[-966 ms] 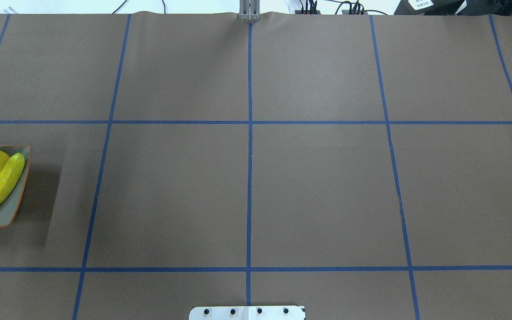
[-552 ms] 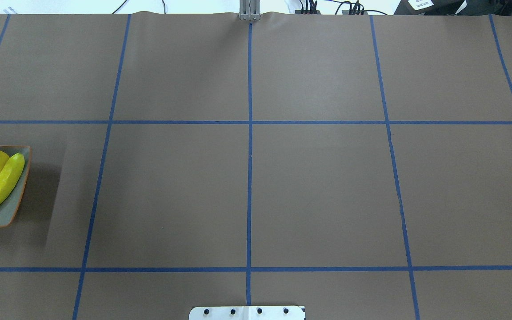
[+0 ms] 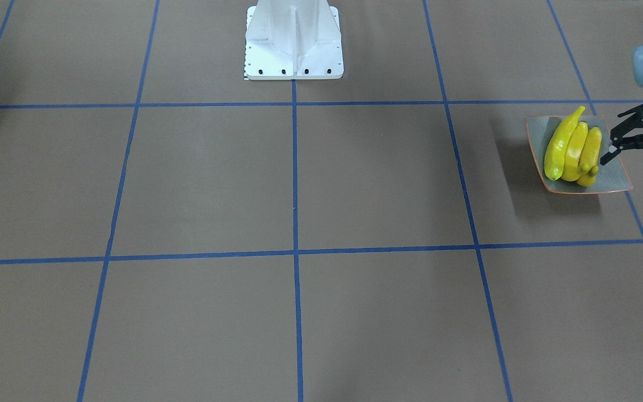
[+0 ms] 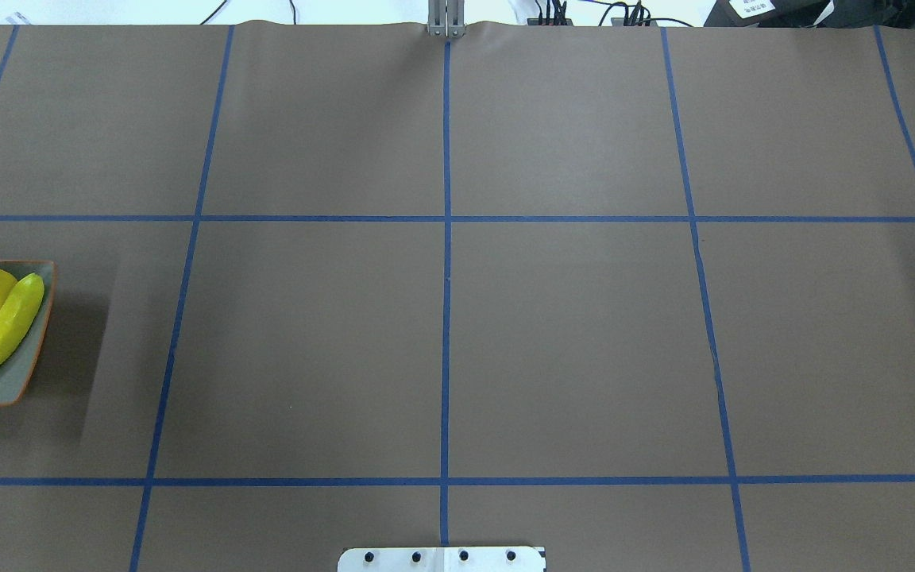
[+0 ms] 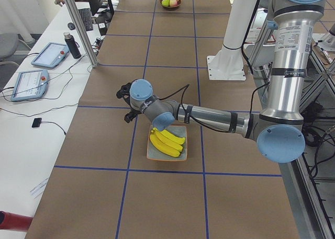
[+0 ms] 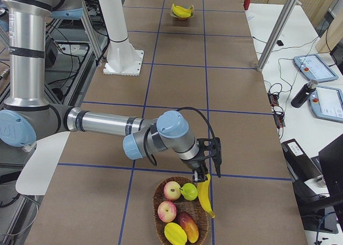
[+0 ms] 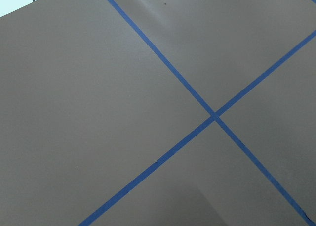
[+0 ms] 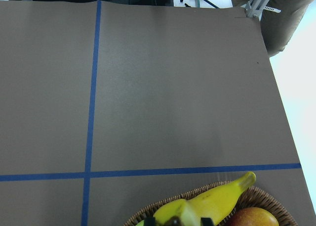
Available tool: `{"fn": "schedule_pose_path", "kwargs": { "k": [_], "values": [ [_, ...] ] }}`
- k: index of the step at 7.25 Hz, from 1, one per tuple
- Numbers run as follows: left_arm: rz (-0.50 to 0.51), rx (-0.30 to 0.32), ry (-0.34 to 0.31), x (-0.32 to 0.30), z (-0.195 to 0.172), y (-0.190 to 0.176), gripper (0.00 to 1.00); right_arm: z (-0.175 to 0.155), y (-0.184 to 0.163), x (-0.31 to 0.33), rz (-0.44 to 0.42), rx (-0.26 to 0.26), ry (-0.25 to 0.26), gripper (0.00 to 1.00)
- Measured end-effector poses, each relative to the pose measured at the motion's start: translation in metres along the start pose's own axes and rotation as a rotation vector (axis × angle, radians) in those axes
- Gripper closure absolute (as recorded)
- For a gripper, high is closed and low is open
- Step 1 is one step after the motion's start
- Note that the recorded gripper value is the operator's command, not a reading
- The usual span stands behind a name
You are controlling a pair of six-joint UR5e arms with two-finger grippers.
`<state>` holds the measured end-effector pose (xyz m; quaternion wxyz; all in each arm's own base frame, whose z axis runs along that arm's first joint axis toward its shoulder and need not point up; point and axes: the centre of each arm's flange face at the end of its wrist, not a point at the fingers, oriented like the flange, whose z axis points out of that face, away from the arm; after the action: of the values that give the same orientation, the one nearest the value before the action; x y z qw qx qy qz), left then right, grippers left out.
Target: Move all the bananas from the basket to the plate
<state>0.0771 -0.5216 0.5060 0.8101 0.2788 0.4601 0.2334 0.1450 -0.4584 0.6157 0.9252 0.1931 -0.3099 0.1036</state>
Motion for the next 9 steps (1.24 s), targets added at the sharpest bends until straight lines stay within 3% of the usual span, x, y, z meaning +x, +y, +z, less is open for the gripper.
{"fn": "schedule_pose_path", "kwargs": {
  "k": [2,4,6,9],
  "values": [
    [0.002,0.002,0.001,0.001,0.000,-0.003,0.00,-0.027,-0.033,-0.033,0.006,0.004,-0.013,1.00],
    [-0.033,0.019,0.005,0.007,-0.002,-0.021,0.00,-0.031,-0.061,-0.074,0.009,0.004,-0.066,1.00],
    [-0.084,0.055,0.020,0.022,-0.003,-0.063,0.00,-0.024,-0.089,-0.131,0.024,-0.001,-0.118,1.00],
    [-0.184,0.085,0.110,0.087,0.017,-0.147,0.00,-0.021,-0.120,-0.222,0.043,-0.022,-0.217,1.00]
  ]
}}
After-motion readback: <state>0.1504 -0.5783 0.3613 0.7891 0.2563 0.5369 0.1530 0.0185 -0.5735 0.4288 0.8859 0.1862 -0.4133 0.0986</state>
